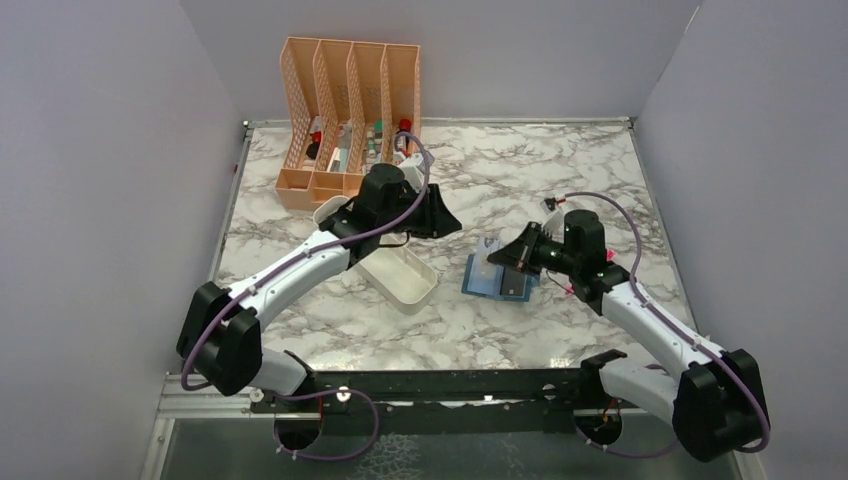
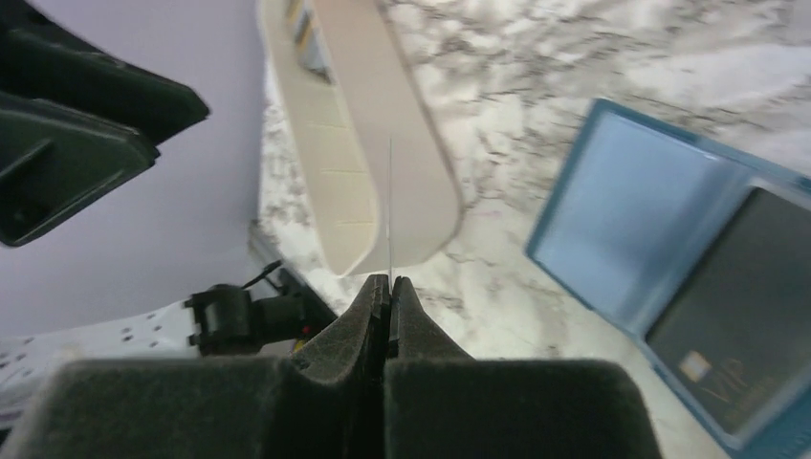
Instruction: Put the credit cards into the card holder
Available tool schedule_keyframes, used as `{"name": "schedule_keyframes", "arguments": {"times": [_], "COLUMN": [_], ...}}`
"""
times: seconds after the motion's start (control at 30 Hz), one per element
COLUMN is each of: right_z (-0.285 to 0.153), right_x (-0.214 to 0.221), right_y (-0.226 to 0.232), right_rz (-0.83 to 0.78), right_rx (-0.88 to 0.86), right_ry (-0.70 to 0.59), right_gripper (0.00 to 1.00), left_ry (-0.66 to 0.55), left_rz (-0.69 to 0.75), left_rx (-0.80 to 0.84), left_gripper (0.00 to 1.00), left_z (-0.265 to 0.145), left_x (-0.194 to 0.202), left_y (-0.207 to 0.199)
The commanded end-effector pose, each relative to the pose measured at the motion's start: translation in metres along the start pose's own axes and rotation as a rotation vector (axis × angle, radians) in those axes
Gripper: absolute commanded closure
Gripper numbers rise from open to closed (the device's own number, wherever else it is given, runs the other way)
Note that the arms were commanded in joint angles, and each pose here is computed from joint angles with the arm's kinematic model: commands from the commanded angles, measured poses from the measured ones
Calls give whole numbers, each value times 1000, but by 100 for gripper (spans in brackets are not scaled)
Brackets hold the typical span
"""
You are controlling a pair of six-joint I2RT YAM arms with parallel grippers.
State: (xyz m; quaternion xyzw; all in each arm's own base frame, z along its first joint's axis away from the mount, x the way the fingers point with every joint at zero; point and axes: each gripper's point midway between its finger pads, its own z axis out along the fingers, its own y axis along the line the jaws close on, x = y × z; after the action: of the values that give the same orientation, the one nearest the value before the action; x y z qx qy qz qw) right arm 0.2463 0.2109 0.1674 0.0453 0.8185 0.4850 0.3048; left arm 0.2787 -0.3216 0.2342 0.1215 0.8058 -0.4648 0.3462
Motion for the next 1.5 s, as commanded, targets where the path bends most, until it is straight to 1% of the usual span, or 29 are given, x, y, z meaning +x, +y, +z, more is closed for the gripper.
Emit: {"name": "schedule_keyframes", "arguments": {"times": [0.0,0.13,0.23,0.33,0.43,0.6,0.77,0.9,1.17,1.47], "right_z": [1,-2,-6,-7,-7,-13,-11,-8,-5,-3], "right_x": [-2,5,4,3,3,2,6,7,12,12], "right_y": [-50,-79,-97,-107,-117,-131,-134,-132,-132,-129], "right_rz": [-42,-41,-35,-28,-19,12,42,63,78,81], "right_rx": [233,342,413,439,468,466,412,362,322,292], "right_ry": [-14,-3,-20,-23,-17,-20,-4,5,19,22], "right_gripper": [99,99,99,99,99,99,99,99,99,99], "left_ry": [93,141,187,239,313,353,391,416,463,485], "left_rz": [130,167,199,217,224,236,250,252,246,237], "left_rx": [-219,-249,-256,-249,-240,-282,-354,-380,-416,-427], "left_gripper": [64,72,73,73,79,85,92,95,95,94], "left_z": [14,35,54,74,93,110,114,114,110,105], "left_x": [24,38,54,71,92,107,122,131,150,160], "left_y": [44,48,47,46,53,67,91,103,120,123]}}
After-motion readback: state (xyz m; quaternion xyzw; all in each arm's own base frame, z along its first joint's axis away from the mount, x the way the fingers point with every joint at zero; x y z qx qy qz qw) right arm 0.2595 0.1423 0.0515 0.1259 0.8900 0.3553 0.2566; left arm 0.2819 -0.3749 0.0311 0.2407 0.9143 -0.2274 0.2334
